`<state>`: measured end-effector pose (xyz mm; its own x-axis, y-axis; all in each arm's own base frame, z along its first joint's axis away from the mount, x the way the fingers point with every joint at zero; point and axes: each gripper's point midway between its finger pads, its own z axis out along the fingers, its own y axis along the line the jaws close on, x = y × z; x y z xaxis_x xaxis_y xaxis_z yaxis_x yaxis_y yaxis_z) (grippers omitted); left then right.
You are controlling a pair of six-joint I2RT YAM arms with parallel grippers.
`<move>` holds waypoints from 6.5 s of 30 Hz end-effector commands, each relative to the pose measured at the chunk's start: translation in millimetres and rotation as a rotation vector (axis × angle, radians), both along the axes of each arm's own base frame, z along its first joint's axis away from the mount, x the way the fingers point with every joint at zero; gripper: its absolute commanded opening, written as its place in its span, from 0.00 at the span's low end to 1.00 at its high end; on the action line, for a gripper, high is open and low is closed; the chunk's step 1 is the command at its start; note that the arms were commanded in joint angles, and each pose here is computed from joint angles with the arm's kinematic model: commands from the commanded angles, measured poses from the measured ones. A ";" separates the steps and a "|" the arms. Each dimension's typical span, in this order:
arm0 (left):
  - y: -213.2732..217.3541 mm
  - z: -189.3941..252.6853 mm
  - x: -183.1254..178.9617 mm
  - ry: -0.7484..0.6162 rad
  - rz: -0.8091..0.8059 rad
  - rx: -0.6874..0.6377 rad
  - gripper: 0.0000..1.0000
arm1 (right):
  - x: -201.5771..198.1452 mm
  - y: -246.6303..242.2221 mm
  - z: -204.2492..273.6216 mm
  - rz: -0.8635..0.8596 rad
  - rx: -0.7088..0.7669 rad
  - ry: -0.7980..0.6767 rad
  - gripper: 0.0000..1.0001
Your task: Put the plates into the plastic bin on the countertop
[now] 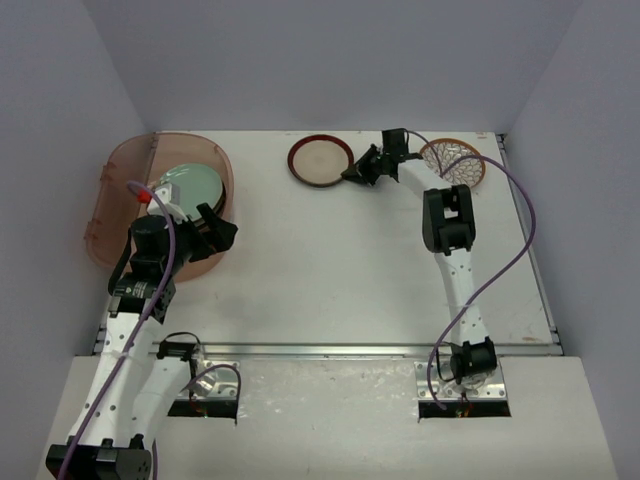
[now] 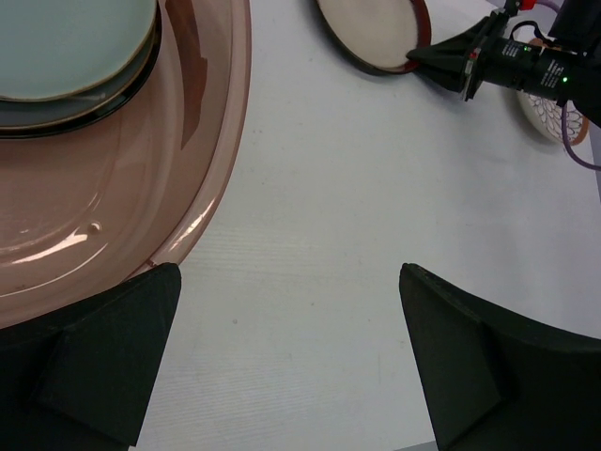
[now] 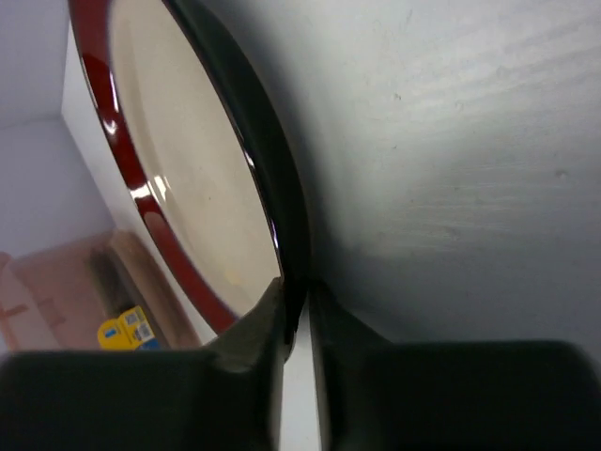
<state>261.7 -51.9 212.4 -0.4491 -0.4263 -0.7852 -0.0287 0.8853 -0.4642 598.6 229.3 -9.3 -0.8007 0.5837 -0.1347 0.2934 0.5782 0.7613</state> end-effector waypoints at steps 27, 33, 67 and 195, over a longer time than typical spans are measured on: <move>-114.4 -0.9 19.0 0.088 -0.345 -0.215 1.00 | -232.9 -11.3 131.6 0.398 0.277 -0.336 0.00; -134.1 -17.4 23.9 0.144 -0.362 -0.221 1.00 | -259.0 -13.5 148.5 0.474 0.244 -0.387 0.00; -178.5 45.1 38.8 -0.068 -0.555 -0.430 0.00 | -323.2 4.7 204.9 0.663 0.331 -0.539 0.27; 6.4 32.1 5.0 -0.119 0.022 0.063 1.00 | -108.7 -322.0 -71.6 -0.803 -0.213 0.229 0.00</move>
<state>262.1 -45.5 226.7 -0.3904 -0.3894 -0.8342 -0.0199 0.9095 -0.4153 548.2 -109.2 -7.2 -0.0614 0.9657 -0.2521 0.6373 0.2323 0.7347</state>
